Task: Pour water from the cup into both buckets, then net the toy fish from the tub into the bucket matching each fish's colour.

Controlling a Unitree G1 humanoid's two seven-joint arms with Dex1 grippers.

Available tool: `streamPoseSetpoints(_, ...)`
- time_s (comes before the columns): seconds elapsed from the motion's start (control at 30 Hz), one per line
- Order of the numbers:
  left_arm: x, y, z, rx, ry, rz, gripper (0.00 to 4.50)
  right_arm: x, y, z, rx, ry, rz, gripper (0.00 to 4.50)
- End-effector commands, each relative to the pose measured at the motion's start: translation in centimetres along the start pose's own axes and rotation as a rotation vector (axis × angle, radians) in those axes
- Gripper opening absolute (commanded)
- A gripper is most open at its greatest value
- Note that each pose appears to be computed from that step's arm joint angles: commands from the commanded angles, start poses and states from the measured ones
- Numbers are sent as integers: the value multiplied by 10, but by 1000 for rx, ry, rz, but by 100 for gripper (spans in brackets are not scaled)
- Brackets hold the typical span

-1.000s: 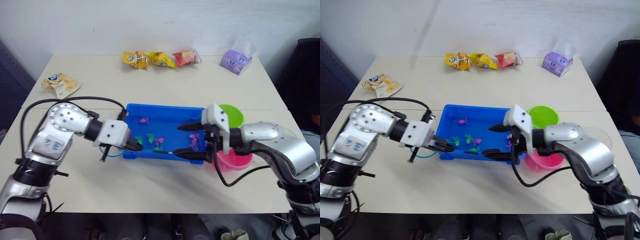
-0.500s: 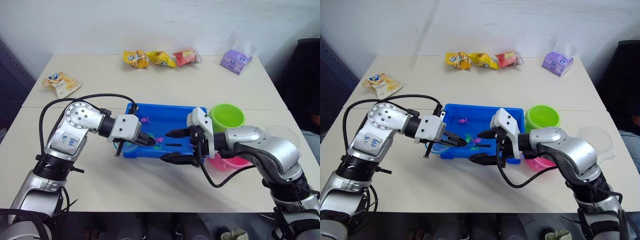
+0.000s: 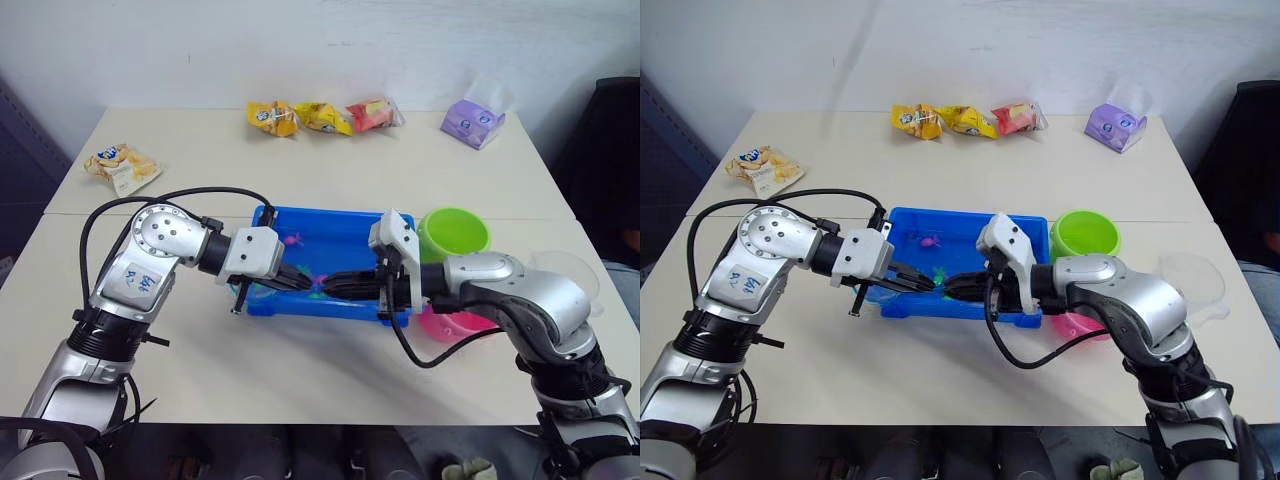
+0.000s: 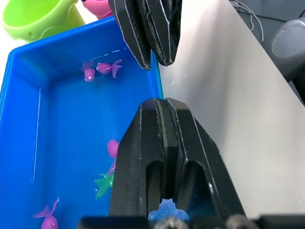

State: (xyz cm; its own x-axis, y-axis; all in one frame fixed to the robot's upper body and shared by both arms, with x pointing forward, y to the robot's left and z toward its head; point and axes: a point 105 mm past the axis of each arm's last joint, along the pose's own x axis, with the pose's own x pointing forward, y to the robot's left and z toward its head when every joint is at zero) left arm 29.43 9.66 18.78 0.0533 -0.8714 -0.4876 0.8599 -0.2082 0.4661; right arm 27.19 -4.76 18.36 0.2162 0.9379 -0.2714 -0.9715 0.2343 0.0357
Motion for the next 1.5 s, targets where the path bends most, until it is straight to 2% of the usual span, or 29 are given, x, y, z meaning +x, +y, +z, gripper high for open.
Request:
streamPoseSetpoints(0.03, -1, 2, 10, 41, -18, 24, 0, 0, 2, 9, -50, -26, 11, 2)
streamPoseSetpoints(0.2, -3, -1, 14, 5, -58, 38, 0, -2, 1, 9, -82, -42, 1, 2)
streamPoseSetpoints(0.33, -16, 0, 21, -85, -135, 89, 124, -6, -2, 12, -142, -64, -25, 0)
streamPoseSetpoints(0.4, -38, 17, 31, -170, -251, 228, 219, -11, -4, 16, -184, -86, -47, 0)
streamPoseSetpoints(0.47, -60, 27, 38, -220, -342, 321, 290, -16, -7, 19, -215, -102, -67, 0)
streamPoseSetpoints(0.5, -76, 29, 37, -254, -363, 362, 343, -21, -8, 22, -236, -110, -78, 0)
streamPoseSetpoints(0.6, -112, 29, 29, -329, -370, 456, 444, -36, -14, 26, -291, -121, -120, 0)
streamPoseSetpoints(0.67, -125, 25, 19, -350, -327, 499, 444, -49, -21, 26, -345, -99, -170, 0)
streamPoseSetpoints(0.77, -142, 10, -11, -383, -221, 560, 444, -76, -42, 23, -484, -19, -289, 0)
streamPoseSetpoints(0.87, -143, -10, -38, -430, -152, 573, 444, -101, -61, 16, -654, 100, -368, 0)
streamPoseSetpoints(0.9, -139, -18, -43, -449, -159, 561, 444, -107, -64, 13, -688, 132, -364, 0)
streamPoseSetpoints(0.97, -136, -28, -44, -467, -274, 570, 444, -115, -70, 10, -715, 163, -361, 0)
streamPoseSetpoints(1.1, -119, -43, -57, -520, -250, 543, 444, -118, -75, -6, -834, 304, -292, 0)
streamPoseSetpoints(1.23, -92, -48, -55, -518, -265, 478, 444, -116, -82, -15, -971, 420, -234, 0)
streamPoseSetpoints(1.5, -73, -50, -55, -494, -263, 437, 444, -106, -90, -8, -1117, 466, -178, 0)
